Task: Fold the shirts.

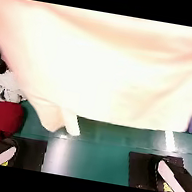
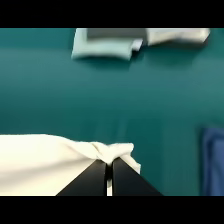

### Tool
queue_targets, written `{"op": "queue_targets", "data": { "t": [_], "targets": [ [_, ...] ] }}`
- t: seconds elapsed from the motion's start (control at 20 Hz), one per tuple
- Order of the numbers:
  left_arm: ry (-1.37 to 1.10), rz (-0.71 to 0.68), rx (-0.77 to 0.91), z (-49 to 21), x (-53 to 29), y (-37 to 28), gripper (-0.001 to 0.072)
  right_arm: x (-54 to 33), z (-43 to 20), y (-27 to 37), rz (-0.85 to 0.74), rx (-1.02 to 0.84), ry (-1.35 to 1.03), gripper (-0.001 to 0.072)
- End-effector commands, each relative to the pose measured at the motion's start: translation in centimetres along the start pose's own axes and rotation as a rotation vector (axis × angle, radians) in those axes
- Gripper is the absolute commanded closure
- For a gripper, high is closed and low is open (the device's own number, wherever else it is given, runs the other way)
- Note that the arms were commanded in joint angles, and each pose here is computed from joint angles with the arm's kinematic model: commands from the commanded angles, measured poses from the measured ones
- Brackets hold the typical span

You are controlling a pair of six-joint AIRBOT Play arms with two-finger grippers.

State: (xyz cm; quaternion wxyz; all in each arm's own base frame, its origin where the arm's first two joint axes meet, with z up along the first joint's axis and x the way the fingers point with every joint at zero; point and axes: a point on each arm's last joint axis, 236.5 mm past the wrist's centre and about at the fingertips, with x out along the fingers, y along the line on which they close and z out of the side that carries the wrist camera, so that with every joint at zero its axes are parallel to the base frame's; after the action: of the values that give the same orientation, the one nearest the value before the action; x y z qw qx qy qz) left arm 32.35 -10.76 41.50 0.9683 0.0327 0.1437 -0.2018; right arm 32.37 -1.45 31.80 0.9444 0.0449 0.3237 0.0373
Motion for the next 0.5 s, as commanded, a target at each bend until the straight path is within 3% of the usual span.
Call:
{"op": "queue_targets", "data": {
  "t": [0.0,0.2,0.35,0.4,0.45],
  "targets": [
    [0.416,-0.045,-0.097,-12.6,10.6,1.5,0.0683,10.1,-7.3,0.5,0.083,0.046,0.332,0.0694],
    [0.699,-0.038,-0.192,-28.6,21.3,3.4,0.0683,20.5,-15.3,-0.2,0.064,0.049,0.581,0.0694],
    [0.749,-0.018,-0.224,-32.7,24.6,4.3,0.0682,24.9,-16.7,-0.1,0.074,0.068,0.617,0.0693],
    [0.734,-0.014,-0.223,-32.5,25.0,4.5,0.0638,25.5,-16.4,0.0,0.080,0.071,0.623,0.0691],
    [0.713,-0.006,-0.228,-31.8,25.0,5.0,0.0311,25.7,-15.7,0.0,0.083,0.065,0.626,0.0614]
  ]
}}
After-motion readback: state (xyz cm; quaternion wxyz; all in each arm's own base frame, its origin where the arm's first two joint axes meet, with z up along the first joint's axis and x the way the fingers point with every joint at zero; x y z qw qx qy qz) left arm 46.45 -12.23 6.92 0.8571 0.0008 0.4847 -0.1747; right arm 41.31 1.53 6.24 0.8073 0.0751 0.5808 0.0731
